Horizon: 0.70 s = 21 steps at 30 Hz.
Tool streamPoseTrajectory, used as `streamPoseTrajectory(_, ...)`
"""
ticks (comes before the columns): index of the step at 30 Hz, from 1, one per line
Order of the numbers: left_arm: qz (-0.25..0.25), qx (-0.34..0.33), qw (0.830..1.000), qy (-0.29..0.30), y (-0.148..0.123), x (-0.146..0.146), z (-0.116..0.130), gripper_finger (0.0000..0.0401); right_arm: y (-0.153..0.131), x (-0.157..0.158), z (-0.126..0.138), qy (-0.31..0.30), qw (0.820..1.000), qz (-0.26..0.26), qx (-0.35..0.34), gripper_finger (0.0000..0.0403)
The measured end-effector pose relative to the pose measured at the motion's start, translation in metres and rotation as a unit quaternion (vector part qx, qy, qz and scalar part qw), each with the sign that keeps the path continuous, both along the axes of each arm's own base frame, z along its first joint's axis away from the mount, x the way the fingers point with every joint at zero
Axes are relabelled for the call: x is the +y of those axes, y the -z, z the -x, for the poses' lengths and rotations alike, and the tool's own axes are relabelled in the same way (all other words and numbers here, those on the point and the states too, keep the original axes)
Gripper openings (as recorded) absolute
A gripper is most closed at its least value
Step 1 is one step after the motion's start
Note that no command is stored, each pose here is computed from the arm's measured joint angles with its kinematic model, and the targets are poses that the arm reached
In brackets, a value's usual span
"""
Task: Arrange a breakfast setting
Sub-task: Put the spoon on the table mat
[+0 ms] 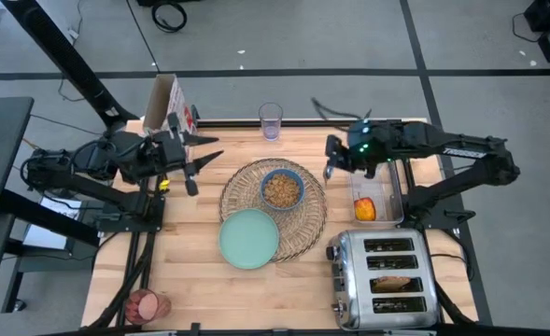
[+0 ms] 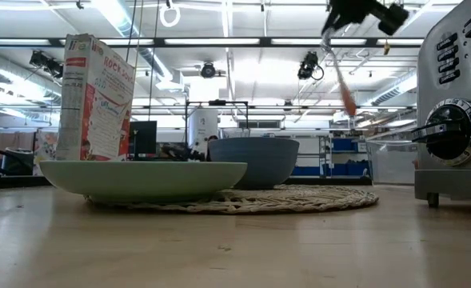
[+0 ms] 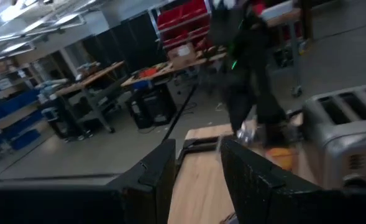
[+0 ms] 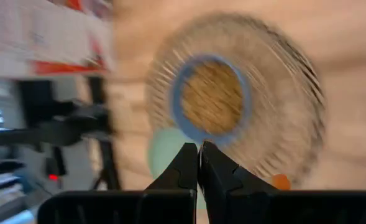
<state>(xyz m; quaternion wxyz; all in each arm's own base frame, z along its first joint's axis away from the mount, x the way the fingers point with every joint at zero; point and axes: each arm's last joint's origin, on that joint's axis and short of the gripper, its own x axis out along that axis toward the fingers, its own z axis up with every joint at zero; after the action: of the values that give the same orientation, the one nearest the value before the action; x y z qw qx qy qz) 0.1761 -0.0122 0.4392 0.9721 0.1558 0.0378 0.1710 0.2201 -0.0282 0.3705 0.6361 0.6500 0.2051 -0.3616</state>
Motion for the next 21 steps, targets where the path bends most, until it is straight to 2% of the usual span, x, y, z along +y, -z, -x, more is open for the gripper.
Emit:
streamPoseTrajectory(7, 0.003, 0.009, 0.999, 0.034, 0.001, -0.012, 0.002, 0.0137, 0.026, -0.015, -0.027, -0.002, 0.994, -0.098, 0.047, 0.0010)
streamPoseTrajectory(13, 0.000, 0.033, 0.998, 0.055, 0.005, -0.018, 0.006, 0.0137, 0.055, -0.028, -0.052, 0.037, 0.978, -0.183, 0.093, 0.0010)
streamPoseTrajectory(16, -0.003, 0.045, 0.997, 0.061, 0.007, -0.019, 0.012, 0.0137, 0.075, -0.035, -0.060, 0.054, 0.959, -0.235, 0.148, 0.0010)
streamPoseTrajectory(18, 0.004, 0.056, 0.996, 0.065, 0.009, -0.019, 0.017, 0.0137, 0.087, -0.037, -0.060, 0.091, 0.942, -0.262, 0.191, 0.0010)
streamPoseTrajectory(21, 0.022, 0.072, 0.994, 0.075, 0.012, -0.020, 0.028, 0.0137, 0.099, -0.043, -0.063, 0.139, 0.922, -0.285, 0.220, 0.0010)
